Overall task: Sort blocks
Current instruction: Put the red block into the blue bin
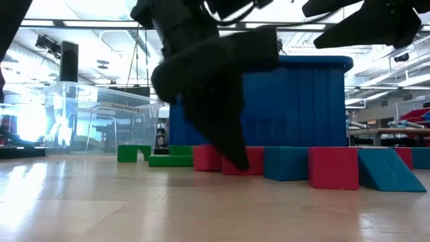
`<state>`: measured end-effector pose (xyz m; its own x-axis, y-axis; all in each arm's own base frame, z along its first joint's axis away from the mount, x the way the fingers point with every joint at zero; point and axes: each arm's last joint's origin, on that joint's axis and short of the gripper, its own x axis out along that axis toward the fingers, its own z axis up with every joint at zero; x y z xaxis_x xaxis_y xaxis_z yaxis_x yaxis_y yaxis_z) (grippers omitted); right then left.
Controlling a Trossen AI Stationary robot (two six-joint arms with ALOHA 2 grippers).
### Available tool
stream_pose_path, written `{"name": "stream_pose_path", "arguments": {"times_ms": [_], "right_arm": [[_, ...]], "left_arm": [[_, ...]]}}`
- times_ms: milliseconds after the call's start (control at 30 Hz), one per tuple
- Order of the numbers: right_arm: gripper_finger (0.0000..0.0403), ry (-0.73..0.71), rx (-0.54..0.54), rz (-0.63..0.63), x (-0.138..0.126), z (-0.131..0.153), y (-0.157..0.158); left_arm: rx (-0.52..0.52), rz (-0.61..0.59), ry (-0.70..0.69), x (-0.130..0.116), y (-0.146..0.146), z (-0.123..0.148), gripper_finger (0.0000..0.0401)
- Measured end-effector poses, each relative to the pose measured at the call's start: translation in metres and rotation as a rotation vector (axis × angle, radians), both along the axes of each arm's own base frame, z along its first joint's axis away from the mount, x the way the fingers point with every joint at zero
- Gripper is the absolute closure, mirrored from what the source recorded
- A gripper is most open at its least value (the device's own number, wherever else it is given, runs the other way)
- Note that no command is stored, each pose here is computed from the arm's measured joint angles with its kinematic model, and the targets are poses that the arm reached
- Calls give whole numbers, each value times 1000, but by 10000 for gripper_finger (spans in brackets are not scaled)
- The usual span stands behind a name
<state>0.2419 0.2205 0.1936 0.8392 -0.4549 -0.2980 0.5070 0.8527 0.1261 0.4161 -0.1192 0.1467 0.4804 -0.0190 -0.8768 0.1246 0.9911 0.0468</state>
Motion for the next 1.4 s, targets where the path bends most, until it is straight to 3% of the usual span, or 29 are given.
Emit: {"name": "stream_pose_path", "arguments": {"times_ms": [200,433,567,867,1067,1267,1400], "right_arm": [[96,1,-2,0,0,0,0],[96,-1,-7,-5,1,0,-1],[96,-5,-12,-6,0,0,0],[96,-47,-54,5,-12,2,11],[96,-99,-99,1,-25,3,22],[96,-106,-102,16,-29,1,27],[96,-98,-88,35,-31,1,29]], "left_arm": [[-14,12,6,2,-1,-7,236],[8,4,-1,5,-1,-4,330],[38,-23,12,7,-2,2,339],[205,32,75,11,0,47,339],[293,-4,95,12,0,75,339],[387,17,3,0,8,119,339],[394,61,-78,-12,25,154,339]]}}
